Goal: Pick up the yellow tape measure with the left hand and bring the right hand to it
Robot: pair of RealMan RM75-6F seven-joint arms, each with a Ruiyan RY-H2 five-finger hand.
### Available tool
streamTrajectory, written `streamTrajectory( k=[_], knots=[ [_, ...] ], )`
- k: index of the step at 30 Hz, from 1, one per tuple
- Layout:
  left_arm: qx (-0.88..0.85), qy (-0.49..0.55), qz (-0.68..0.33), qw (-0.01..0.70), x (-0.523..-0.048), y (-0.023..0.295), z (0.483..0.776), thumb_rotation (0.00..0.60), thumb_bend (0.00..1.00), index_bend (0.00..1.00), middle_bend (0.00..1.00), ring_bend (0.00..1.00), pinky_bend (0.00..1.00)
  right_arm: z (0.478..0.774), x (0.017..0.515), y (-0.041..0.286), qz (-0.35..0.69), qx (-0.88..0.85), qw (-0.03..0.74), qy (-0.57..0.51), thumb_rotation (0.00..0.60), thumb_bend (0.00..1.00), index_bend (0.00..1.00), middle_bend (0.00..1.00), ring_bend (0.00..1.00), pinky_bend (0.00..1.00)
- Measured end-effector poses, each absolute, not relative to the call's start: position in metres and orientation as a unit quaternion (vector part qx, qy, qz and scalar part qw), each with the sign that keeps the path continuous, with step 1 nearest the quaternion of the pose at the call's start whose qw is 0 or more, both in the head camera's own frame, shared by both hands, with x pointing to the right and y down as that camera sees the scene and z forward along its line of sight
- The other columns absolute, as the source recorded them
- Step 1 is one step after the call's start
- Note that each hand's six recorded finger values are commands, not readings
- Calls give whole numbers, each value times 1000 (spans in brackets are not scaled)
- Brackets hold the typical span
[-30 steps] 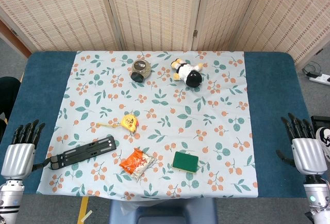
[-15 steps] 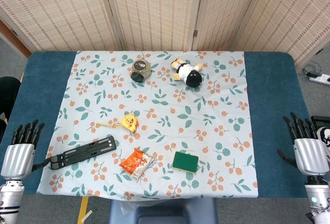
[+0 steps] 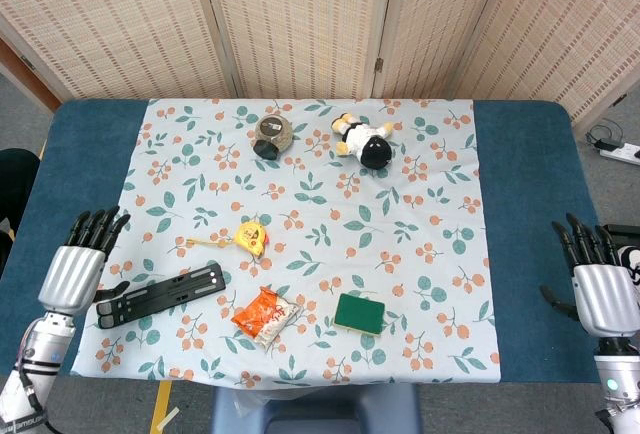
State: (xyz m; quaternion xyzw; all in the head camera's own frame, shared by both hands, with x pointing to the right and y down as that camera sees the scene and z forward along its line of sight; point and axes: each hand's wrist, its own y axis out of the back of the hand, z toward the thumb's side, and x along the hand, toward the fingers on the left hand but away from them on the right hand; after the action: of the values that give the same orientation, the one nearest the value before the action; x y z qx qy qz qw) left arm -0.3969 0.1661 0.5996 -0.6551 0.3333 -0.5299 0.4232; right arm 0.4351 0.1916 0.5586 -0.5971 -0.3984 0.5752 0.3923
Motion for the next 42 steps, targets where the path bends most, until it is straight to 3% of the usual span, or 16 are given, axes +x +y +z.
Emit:
streamTrajectory(
  k=[15, 30, 42],
  knots=[
    [-738, 216, -481, 421, -320, 105, 673, 600, 91, 112, 62, 83, 0, 556, 439, 195, 580, -597, 385, -399, 600, 272, 0, 14, 86, 0],
    [-764, 142, -457, 433, -262, 92, 725, 600, 139, 120, 62, 85, 0, 556, 446, 198, 584, -594, 378, -405, 600, 272, 0, 14, 87, 0],
    [-747, 88, -476, 455, -255, 88, 755, 600, 190, 167, 90, 128, 0, 556, 451, 202, 590, -590, 372, -407, 600, 273, 0, 14, 91, 0]
  ],
)
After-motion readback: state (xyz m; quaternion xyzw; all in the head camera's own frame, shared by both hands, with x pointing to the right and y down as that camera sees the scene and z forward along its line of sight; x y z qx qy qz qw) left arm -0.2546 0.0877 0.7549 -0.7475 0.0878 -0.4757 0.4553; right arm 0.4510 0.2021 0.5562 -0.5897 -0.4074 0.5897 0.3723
